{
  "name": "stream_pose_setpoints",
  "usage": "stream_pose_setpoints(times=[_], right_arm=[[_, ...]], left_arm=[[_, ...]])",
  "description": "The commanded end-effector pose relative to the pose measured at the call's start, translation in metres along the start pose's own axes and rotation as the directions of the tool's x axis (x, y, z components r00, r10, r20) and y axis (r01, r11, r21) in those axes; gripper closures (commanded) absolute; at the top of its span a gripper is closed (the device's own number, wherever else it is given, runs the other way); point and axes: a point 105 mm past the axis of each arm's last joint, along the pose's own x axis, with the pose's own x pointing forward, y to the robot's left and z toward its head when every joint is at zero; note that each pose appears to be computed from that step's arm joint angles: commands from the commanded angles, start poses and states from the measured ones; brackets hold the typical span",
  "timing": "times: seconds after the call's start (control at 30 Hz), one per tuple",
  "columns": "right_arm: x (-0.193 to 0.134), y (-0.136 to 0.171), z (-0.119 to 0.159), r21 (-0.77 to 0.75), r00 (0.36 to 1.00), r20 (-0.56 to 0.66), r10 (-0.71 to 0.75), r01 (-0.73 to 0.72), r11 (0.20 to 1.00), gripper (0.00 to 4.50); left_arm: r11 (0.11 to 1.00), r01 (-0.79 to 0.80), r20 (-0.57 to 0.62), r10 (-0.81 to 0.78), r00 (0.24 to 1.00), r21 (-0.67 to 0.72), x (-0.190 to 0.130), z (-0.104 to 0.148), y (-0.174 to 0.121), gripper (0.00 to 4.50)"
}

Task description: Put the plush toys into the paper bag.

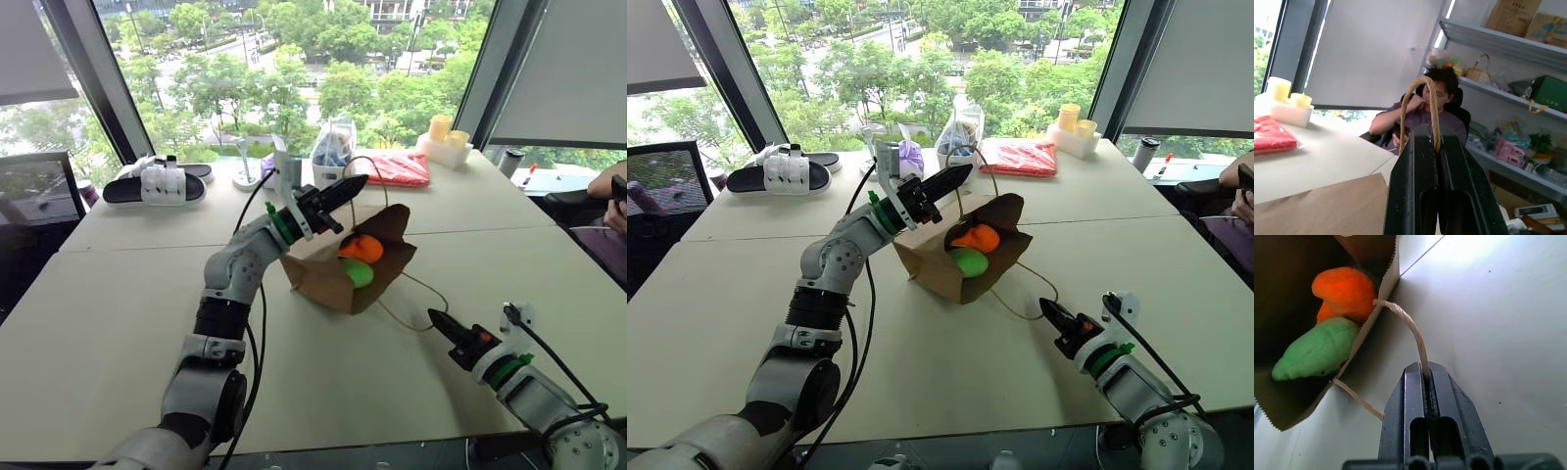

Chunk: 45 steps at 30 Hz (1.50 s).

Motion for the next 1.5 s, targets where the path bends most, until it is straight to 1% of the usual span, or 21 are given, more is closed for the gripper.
stream_pose_setpoints(times=[0.03,0.17,0.27,0.37,0.5,0.6,0.7,0.83,0.9,1.0,1.13,1.23,1.27,1.33,1.37,1.43,1.5], right_arm=[[-0.008,0.035,0.035,-0.032,0.981,0.097,0.166,-0.163,0.986,4.44],[-0.02,0.079,0.071,-0.019,0.918,0.16,0.364,-0.366,0.931,4.44],[-0.026,0.108,0.09,-0.015,0.872,0.156,0.464,-0.467,0.884,4.44],[-0.027,0.129,0.109,-0.029,0.829,0.204,0.521,-0.527,0.85,4.44],[-0.025,0.144,0.119,-0.022,0.796,0.234,0.559,-0.57,0.821,4.44],[-0.021,0.15,0.122,-0.018,0.785,0.251,0.567,-0.582,0.813,4.44],[-0.02,0.152,0.128,-0.012,0.772,0.28,0.571,-0.592,0.806,4.44],[-0.01,0.145,0.112,-0.032,0.813,0.209,0.543,-0.55,0.835,4.44],[-0.007,0.144,0.107,-0.03,0.816,0.202,0.542,-0.548,0.836,4.44],[-0.002,0.138,0.107,-0.032,0.826,0.225,0.517,-0.524,0.851,3.61],[0.0,0.135,0.103,-0.03,0.828,0.221,0.515,-0.522,0.853,1.68],[0.0,0.131,0.102,-0.029,0.833,0.225,0.505,-0.512,0.858,0.14],[-0.001,0.129,0.102,-0.039,0.84,0.221,0.496,-0.5,0.865,0.01],[-0.006,0.127,0.099,-0.044,0.838,0.209,0.504,-0.506,0.861,0.01],[-0.01,0.124,0.096,-0.04,0.837,0.209,0.506,-0.509,0.86,0.01],[-0.016,0.118,0.092,-0.021,0.837,0.216,0.503,-0.511,0.859,0.01],[-0.019,0.108,0.081,0.0,0.852,0.196,0.485,-0.495,0.869,0.01]], left_arm=[[0.998,0.038,0.043,-0.04,0.998,0.054,0.004,0.021,-0.012,4.5],[0.998,0.031,0.059,-0.034,0.998,0.048,0.003,0.04,-0.011,4.5],[1.0,0.013,0.074,-0.015,0.997,0.027,0.002,0.055,-0.007,4.5],[1.0,-0.026,0.095,0.026,0.995,0.005,0.003,0.068,-0.001,4.5],[0.998,-0.057,0.1,0.06,0.993,-0.03,0.004,0.073,0.006,4.5],[0.993,-0.113,0.034,0.114,0.993,-0.043,-0.001,0.053,0.018,4.5],[0.983,-0.153,0.007,0.155,0.988,-0.098,-0.006,0.039,0.029,4.5],[0.977,-0.177,-0.031,0.174,0.984,-0.116,-0.013,0.024,0.035,4.5],[0.973,-0.183,-0.029,0.181,0.983,-0.138,-0.017,0.02,0.039,4.5],[0.964,-0.204,0.001,0.207,0.978,-0.172,-0.021,0.024,0.045,3.67],[0.966,-0.183,0.021,0.19,0.982,-0.185,-0.021,0.028,0.045,1.74],[0.968,-0.179,0.016,0.185,0.983,-0.176,-0.022,0.028,0.044,0.27],[0.972,-0.174,0.006,0.177,0.984,-0.157,-0.023,0.026,0.044,0.07],[0.983,-0.139,-0.022,0.138,0.99,-0.116,-0.029,0.023,0.04,0.07],[0.987,-0.114,-0.04,0.11,0.993,-0.109,-0.037,0.022,0.039,0.07],[0.989,-0.087,-0.06,0.08,0.995,-0.123,-0.05,0.019,0.04,0.07],[0.986,-0.09,-0.069,0.081,0.994,-0.14,-0.067,0.018,0.046,0.07]])
